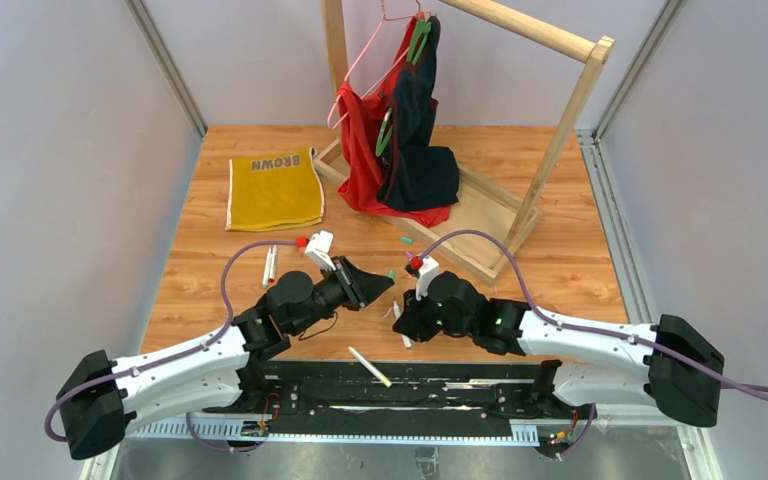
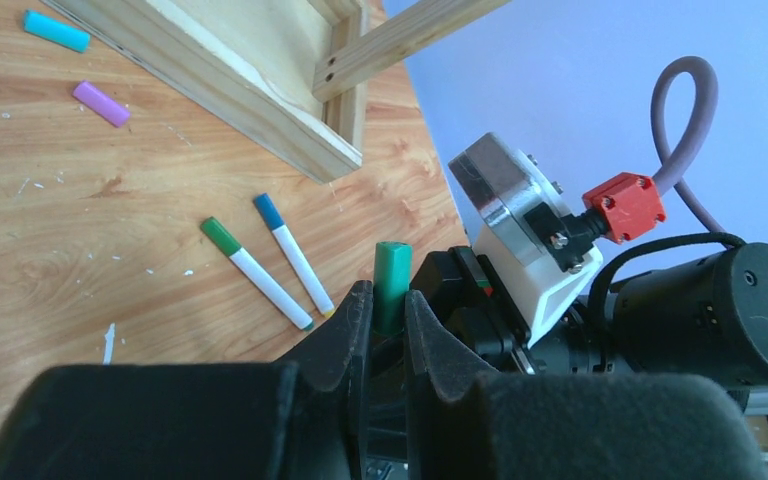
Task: Insert the pens into the pen caps
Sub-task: Insert the pen cap onto the pen.
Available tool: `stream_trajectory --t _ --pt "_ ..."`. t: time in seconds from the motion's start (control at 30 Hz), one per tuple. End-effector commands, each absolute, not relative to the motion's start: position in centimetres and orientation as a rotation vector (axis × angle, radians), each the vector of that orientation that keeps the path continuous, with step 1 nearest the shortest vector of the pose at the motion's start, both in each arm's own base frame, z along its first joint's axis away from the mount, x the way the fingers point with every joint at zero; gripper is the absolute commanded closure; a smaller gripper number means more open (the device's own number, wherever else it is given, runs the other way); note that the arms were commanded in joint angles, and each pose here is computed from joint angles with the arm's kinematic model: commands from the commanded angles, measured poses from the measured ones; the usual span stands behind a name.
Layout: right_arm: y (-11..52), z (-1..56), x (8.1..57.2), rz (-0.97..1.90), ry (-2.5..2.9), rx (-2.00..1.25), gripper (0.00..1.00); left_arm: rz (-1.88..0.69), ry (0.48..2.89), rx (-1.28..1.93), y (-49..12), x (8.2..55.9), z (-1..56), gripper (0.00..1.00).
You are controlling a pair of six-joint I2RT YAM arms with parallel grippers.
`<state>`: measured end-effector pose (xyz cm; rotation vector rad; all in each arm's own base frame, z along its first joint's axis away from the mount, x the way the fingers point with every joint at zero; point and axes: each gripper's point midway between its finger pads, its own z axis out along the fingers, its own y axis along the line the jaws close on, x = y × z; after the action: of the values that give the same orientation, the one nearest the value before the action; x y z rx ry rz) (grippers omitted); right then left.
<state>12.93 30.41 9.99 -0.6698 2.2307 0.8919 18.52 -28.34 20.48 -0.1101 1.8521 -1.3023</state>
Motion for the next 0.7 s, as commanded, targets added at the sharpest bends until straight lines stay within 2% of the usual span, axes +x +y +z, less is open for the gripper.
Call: stream_trajectory --t 0.0,0.67 --pt "31.8 12.2 13.4 0.909 2.166 -0.656 1.00 -1.328 1.805 -0.154 -28.2 18.7 21.3 0.99" --pt "32.4 15.8 13.2 0.958 2.042 -0.688 0.99 -1.302 1.814 -0.146 -28.5 19.1 21.0 1.00"
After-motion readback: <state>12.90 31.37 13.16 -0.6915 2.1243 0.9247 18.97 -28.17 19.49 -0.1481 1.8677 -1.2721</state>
